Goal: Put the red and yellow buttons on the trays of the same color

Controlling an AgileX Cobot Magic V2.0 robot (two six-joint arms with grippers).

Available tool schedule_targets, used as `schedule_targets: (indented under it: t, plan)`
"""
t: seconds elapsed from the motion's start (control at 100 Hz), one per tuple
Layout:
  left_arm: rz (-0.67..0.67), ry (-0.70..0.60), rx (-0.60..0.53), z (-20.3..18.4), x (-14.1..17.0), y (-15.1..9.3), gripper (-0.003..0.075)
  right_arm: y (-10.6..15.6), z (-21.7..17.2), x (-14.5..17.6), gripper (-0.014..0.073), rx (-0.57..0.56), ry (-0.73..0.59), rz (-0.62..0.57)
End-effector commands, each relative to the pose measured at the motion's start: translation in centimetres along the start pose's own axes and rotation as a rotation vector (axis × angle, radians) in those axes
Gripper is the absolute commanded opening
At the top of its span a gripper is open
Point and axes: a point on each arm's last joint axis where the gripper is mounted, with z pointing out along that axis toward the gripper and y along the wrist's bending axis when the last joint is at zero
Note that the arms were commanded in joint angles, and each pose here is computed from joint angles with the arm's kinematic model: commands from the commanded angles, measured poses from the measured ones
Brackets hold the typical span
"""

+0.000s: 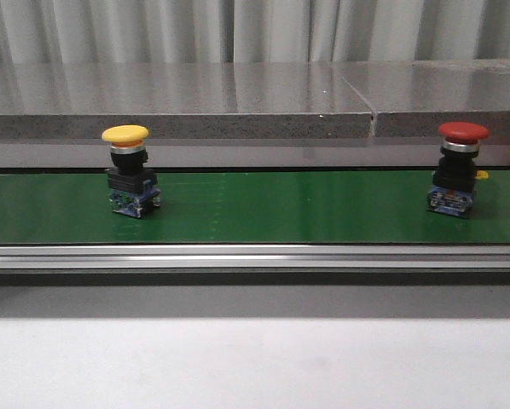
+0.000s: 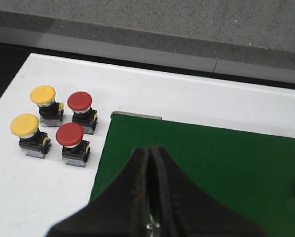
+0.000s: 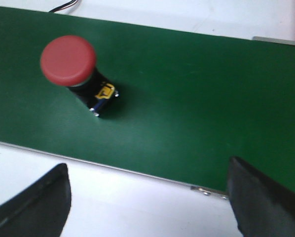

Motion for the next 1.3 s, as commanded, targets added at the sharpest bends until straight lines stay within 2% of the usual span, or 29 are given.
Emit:
schedule_targets:
  t: [0.0, 0.19, 0.63, 0.7, 0.87, 0.94, 1.14, 1.29]
  plan:
    - [0.013, -0.134, 0.011, -1.6, -1.5, -0.1, -0.0019, 0.5, 0.0, -1.9, 0.0633, -0.012, -0.076, -0.03]
    - [0.019, -0.202, 0.021, -2.6, -0.5, 0.0, -0.0019, 1.3, 2.1, -3.7, 0.0633, -0.041, -0.061, -0.062]
    - [0.01, -0.316, 0.047, -4.2, 2.4, 0.3, -0.0019, 0.5, 7.6, -7.1, 0.062, -0.047, 0.014, -0.053]
    - [0.013, -0.329, 0.048, -4.4, 2.7, 0.4, -0.0019, 0.5, 8.0, -7.0, 0.0559, -0.052, 0.037, -0.052]
    - [0.013, -0.333, 0.049, -4.5, 3.2, 0.4, -0.0019, 0.6, 8.0, -6.7, 0.0268, -0.07, 0.079, -0.052]
    - [0.013, -0.329, 0.049, -4.4, 3.2, 0.4, -0.0019, 0.7, 8.0, -6.6, 0.0196, -0.077, 0.093, -0.053]
    - [0.013, -0.325, 0.048, -4.4, 3.3, 0.4, -0.0019, 0.2, 6.9, -8.5, 0.018, -0.071, 0.056, -0.049]
    - [0.013, -0.325, 0.048, -4.4, 3.3, 0.4, -0.0019, -2.6, 5.1, -10.8, 0.018, -0.007, -0.027, -0.001]
